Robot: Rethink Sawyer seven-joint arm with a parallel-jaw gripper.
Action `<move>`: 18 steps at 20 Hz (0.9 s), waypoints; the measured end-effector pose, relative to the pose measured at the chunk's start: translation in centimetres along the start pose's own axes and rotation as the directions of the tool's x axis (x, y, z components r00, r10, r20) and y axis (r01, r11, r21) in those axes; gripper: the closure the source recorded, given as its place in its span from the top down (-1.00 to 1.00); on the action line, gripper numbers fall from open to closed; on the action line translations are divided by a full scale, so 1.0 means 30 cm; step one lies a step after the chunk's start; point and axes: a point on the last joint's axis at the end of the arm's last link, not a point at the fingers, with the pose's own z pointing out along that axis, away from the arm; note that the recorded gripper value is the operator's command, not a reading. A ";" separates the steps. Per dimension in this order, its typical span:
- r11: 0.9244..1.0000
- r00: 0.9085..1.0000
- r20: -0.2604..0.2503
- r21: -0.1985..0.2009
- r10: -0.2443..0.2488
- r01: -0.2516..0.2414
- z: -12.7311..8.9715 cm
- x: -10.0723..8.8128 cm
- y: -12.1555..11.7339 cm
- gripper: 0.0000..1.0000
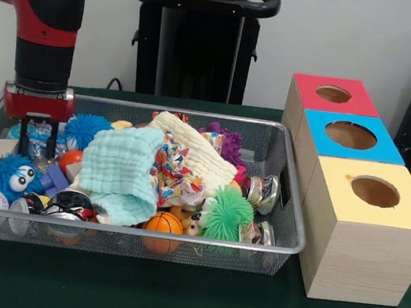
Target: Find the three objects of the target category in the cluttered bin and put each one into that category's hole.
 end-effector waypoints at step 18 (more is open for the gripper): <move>0.999 0.999 -0.007 0.025 -0.038 0.038 -0.005 -0.004 0.018 -1.00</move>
